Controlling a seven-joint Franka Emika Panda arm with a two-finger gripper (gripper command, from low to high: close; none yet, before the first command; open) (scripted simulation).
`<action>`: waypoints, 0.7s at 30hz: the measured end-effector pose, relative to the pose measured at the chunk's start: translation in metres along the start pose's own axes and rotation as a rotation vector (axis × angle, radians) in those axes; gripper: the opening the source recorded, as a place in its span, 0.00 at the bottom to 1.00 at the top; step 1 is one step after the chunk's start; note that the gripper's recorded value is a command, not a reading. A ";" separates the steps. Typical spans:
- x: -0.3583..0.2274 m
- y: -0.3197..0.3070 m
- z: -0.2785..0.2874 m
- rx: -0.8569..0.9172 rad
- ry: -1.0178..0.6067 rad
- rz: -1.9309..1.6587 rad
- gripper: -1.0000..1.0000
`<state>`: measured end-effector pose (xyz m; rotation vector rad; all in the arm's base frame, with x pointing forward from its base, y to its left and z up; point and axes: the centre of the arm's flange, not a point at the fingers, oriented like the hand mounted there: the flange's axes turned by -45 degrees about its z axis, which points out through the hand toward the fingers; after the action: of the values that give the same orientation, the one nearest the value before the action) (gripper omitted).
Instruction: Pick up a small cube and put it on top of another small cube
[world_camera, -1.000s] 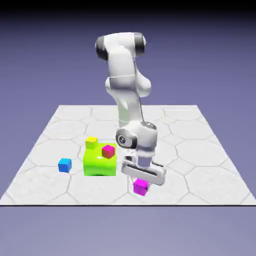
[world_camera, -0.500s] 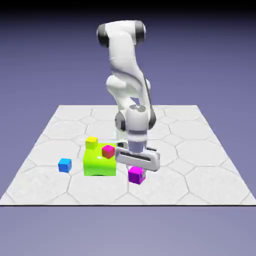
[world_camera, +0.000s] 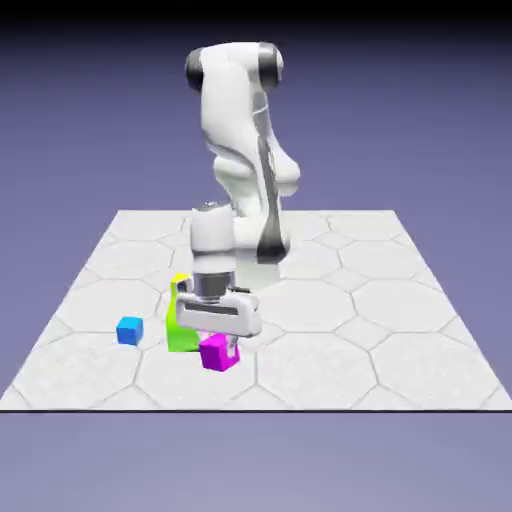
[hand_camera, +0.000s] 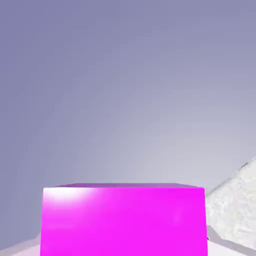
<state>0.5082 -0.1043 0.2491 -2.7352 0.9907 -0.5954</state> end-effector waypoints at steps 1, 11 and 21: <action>0.006 0.006 -0.002 0.002 0.016 0.008 0.00; 0.049 0.079 -0.023 -0.031 0.173 0.085 0.00; 0.062 0.156 -0.046 -0.149 0.289 0.167 0.00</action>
<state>0.4426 -0.2642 0.2644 -2.7034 1.3635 -0.9407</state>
